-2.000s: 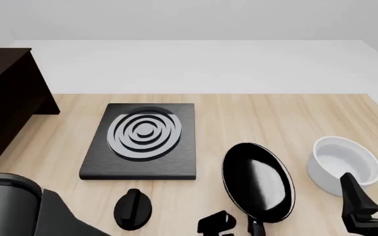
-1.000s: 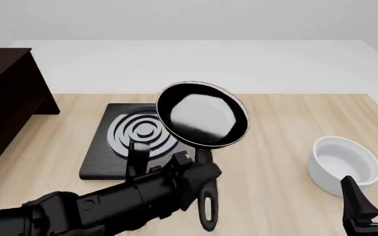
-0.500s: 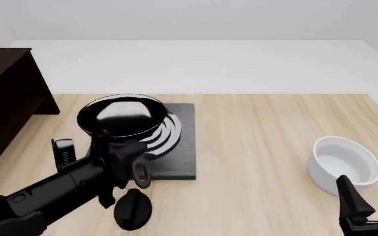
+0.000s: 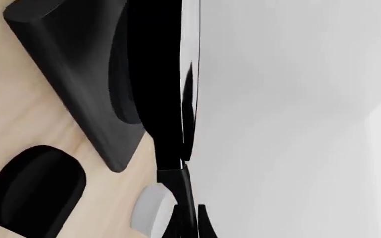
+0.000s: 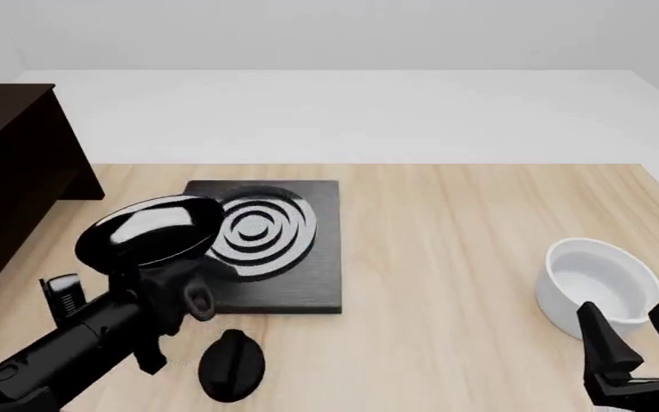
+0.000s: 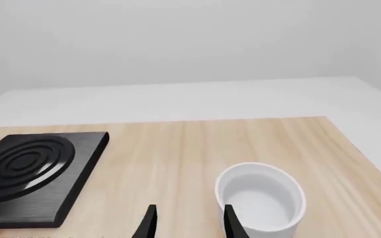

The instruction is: Put the frying pan under the cabinet shelf.

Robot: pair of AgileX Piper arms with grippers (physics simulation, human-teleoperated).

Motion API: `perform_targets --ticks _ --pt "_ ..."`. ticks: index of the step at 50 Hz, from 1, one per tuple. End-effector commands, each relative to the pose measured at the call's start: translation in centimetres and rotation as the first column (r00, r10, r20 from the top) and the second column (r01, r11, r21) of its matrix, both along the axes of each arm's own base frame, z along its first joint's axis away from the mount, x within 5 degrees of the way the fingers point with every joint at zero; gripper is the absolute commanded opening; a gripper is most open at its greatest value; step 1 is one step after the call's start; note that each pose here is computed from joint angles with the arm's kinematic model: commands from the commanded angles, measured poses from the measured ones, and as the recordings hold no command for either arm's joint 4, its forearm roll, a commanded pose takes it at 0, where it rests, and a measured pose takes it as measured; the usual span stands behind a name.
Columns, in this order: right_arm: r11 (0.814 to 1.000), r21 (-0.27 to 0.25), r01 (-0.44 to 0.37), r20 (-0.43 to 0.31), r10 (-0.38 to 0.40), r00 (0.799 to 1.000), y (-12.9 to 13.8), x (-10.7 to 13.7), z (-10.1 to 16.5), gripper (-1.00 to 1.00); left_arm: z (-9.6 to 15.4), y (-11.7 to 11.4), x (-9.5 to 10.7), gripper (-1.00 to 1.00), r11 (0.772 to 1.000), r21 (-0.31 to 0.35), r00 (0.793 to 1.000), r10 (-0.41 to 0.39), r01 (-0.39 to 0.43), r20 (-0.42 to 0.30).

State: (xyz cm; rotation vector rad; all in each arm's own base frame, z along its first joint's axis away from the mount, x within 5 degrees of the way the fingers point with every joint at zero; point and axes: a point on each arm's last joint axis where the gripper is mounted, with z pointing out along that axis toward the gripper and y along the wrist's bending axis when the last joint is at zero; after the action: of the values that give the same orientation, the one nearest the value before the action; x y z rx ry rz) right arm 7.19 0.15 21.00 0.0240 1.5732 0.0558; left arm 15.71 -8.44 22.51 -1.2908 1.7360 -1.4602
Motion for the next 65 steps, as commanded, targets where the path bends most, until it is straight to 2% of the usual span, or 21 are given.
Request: perform_targets --ticks 1,5,9,19,26,32,38,39,44,57,65 --pt "1.0 -0.005 -0.006 -0.015 0.006 1.0 0.1 0.5 -0.1 1.0 0.0 2.1 0.5 -1.0 0.996 0.014 0.993 0.092 -0.094 0.076" --pt "1.0 -0.008 -0.008 -0.019 0.008 1.0 0.1 0.8 0.0 1.0 0.3 2.6 0.7 -1.0 0.992 0.013 0.989 0.123 -0.125 0.086" --pt "1.0 -0.01 -0.008 -0.023 0.008 1.0 0.1 1.0 0.0 1.0 -0.6 2.7 1.0 -1.0 0.99 -0.006 0.988 0.14 -0.14 0.066" --pt "1.0 -0.017 -0.013 -0.034 0.013 0.999 0.1 1.5 -0.1 1.0 -1.4 4.1 1.6 -1.0 0.973 -0.019 0.972 0.229 -0.228 0.06" --pt "1.0 -0.019 -0.015 -0.039 0.014 0.999 0.2 1.7 -0.2 1.0 -3.3 4.1 2.1 -1.0 0.97 -0.038 0.97 0.241 -0.24 0.024" --pt "1.0 -0.023 -0.014 -0.041 0.013 0.999 0.2 1.8 -0.2 1.0 -3.5 4.4 2.2 -1.0 0.964 -0.046 0.965 0.262 -0.261 0.019" --pt "1.0 -0.024 -0.014 -0.048 0.013 0.999 0.2 2.0 -0.2 1.0 -4.6 4.9 2.7 -1.0 0.952 -0.068 0.954 0.3 -0.299 0.004" --pt "1.0 -0.025 -0.015 -0.049 0.013 0.999 0.2 2.0 -0.3 1.0 -4.5 5.4 2.8 -1.0 0.945 -0.051 0.947 0.322 -0.322 0.003" --pt "1.0 -0.026 -0.016 -0.054 0.014 0.998 0.2 2.3 -0.3 1.0 -5.1 5.5 2.9 -1.0 0.941 -0.069 0.944 0.331 -0.33 -0.006" --pt "0.999 -0.034 -0.015 -0.062 0.013 0.998 0.2 2.6 -0.4 1.0 -6.6 7.7 3.6 -1.0 0.886 -0.104 0.892 0.45 -0.452 -0.036" --pt "0.999 -0.039 -0.016 -0.068 0.013 0.998 0.2 2.8 -0.5 1.0 -7.5 8.4 3.8 -1.0 0.864 -0.114 0.871 0.488 -0.491 -0.052"
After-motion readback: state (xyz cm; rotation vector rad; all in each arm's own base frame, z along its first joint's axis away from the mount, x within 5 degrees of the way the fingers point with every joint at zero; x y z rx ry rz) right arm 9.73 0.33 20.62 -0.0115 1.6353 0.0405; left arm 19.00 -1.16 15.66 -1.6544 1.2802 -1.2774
